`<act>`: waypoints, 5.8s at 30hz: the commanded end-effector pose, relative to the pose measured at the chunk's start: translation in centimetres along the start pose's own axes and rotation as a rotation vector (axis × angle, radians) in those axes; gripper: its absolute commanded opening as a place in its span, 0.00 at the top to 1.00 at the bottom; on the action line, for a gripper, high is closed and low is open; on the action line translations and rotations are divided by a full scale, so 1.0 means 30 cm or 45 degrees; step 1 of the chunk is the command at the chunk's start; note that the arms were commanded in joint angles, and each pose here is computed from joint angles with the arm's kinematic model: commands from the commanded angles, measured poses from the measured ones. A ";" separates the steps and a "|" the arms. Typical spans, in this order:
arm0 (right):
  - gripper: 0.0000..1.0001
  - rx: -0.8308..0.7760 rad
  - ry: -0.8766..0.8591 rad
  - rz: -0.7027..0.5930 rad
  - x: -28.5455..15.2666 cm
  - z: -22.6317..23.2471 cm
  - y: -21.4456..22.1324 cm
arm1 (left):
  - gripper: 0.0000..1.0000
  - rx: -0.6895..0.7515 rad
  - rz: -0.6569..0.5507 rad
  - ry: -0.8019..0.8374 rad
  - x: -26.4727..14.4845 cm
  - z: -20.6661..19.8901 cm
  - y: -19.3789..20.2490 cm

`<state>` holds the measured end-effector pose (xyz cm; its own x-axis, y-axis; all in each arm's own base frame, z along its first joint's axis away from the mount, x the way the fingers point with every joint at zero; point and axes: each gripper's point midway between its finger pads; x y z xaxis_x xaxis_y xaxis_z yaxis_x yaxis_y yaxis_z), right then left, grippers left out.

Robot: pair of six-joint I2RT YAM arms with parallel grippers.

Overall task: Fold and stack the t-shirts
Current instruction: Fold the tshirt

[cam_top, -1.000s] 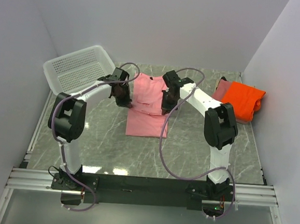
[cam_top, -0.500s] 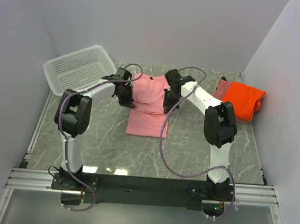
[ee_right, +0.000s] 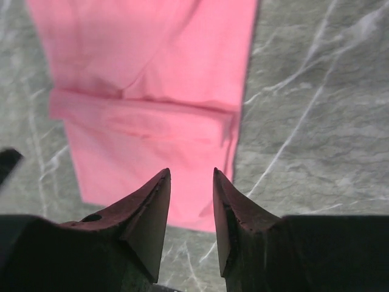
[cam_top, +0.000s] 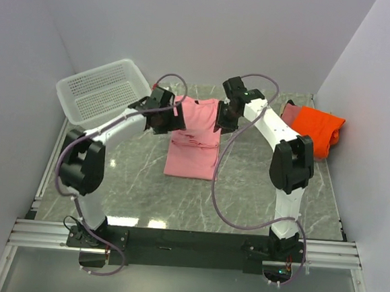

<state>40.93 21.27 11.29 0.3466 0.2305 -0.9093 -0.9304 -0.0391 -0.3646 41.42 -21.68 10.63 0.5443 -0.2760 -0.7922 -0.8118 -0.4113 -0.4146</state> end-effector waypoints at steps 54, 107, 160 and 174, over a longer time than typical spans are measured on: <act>0.69 -0.055 -0.170 -0.033 0.150 0.231 -0.084 | 0.20 0.401 0.248 0.300 -0.177 -0.060 0.888; 0.53 0.007 -0.070 0.174 -0.047 0.054 0.761 | 0.11 -0.254 0.071 0.248 -0.317 0.288 0.547; 0.92 0.032 0.042 0.400 0.099 -0.017 0.928 | 0.47 -0.106 0.274 -0.106 -0.203 0.414 0.774; 0.93 0.022 0.046 0.401 0.098 -0.013 0.918 | 0.63 -0.101 0.247 -0.147 -0.206 0.442 0.771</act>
<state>17.39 23.01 0.97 0.0671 0.3121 -0.9477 -0.9940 -0.0610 -0.0905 18.02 -19.64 1.98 0.4091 -0.3335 -0.8494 -0.8602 -0.4516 -0.2370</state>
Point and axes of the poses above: each gripper's point midway between its finger pads, its own x axis out along the fingers, its own z axis along the line the jaws close on, y = z × x, and after that the axes turned 9 degrees about -x, right-handed
